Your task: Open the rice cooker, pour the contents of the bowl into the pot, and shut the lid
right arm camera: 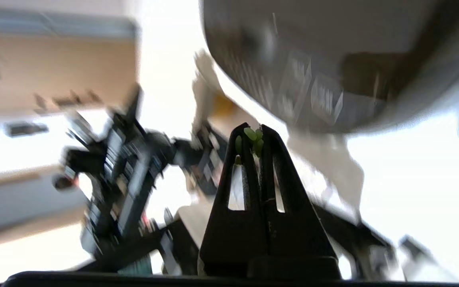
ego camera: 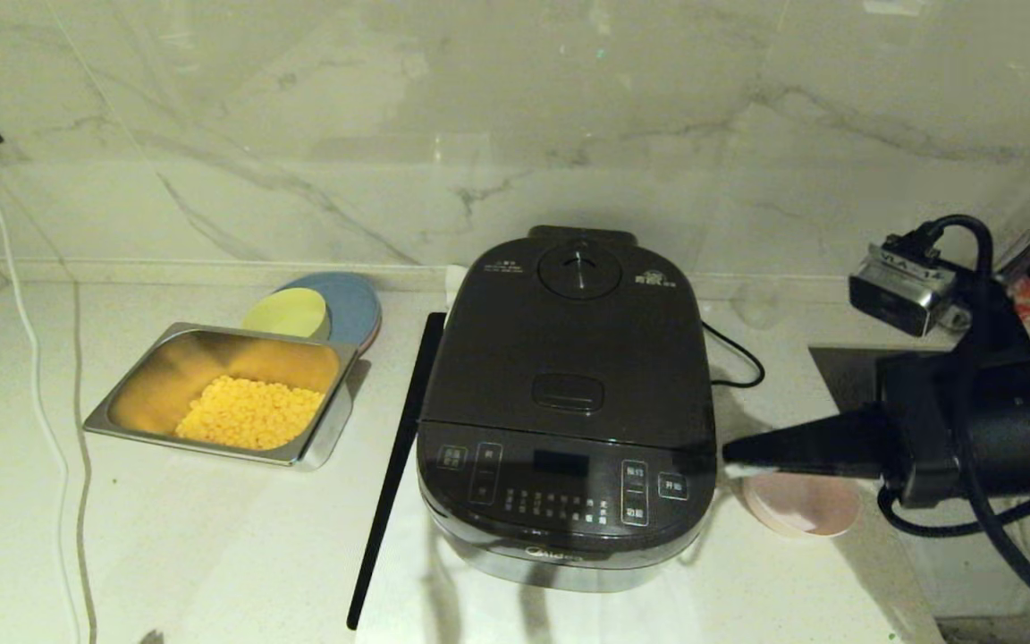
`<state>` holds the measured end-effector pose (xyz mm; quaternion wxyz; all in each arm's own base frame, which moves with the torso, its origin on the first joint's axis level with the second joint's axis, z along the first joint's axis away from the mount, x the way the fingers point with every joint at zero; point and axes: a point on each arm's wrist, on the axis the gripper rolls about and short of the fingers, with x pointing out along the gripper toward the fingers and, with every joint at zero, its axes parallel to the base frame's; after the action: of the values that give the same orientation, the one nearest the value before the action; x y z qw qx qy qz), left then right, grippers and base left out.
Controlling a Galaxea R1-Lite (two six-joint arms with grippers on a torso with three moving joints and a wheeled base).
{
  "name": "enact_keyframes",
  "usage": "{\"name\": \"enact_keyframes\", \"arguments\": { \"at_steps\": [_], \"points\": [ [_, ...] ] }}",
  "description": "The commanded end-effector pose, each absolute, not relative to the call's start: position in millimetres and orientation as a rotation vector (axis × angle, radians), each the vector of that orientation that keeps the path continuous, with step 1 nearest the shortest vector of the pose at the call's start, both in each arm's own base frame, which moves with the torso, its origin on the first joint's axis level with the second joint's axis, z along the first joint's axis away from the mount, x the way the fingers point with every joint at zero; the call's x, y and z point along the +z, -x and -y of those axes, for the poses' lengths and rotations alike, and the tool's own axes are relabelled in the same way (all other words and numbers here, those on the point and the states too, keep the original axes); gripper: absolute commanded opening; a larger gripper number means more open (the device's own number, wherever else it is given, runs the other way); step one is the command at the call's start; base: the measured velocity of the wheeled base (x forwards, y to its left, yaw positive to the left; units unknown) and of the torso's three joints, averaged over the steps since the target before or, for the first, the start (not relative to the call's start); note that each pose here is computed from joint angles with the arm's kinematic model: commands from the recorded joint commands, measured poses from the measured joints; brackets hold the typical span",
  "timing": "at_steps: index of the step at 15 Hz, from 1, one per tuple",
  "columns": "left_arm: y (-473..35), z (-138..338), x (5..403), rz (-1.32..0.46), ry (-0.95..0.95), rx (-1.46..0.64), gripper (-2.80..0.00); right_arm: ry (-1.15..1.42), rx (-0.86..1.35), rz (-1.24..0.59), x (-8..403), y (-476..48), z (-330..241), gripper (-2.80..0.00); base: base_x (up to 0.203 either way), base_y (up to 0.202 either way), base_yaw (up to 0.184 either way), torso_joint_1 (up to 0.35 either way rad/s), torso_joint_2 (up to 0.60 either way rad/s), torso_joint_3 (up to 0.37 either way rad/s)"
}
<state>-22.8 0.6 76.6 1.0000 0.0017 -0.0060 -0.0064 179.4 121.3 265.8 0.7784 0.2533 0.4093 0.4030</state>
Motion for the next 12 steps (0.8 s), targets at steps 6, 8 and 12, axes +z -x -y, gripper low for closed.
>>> {"name": "enact_keyframes", "arguments": {
  "at_steps": [6,8,12],
  "points": [
    [22,-1,74,0.005,-0.003,-0.012,-2.8,-0.487,0.878,-0.979,250,-173,-140,-2.8,0.0,0.0,0.0,0.0,0.0,0.0],
    [22,-1,74,0.005,-0.003,-0.012,-2.8,-0.482,0.892,-0.982,251,-171,-143,-2.8,0.0,0.0,0.0,0.0,0.0,0.0],
    [22,-1,74,0.005,-0.003,-0.012,-2.8,-0.481,0.886,-0.998,247,-174,-146,-2.8,0.0,0.0,0.0,0.0,0.0,0.0]
  ]
}}
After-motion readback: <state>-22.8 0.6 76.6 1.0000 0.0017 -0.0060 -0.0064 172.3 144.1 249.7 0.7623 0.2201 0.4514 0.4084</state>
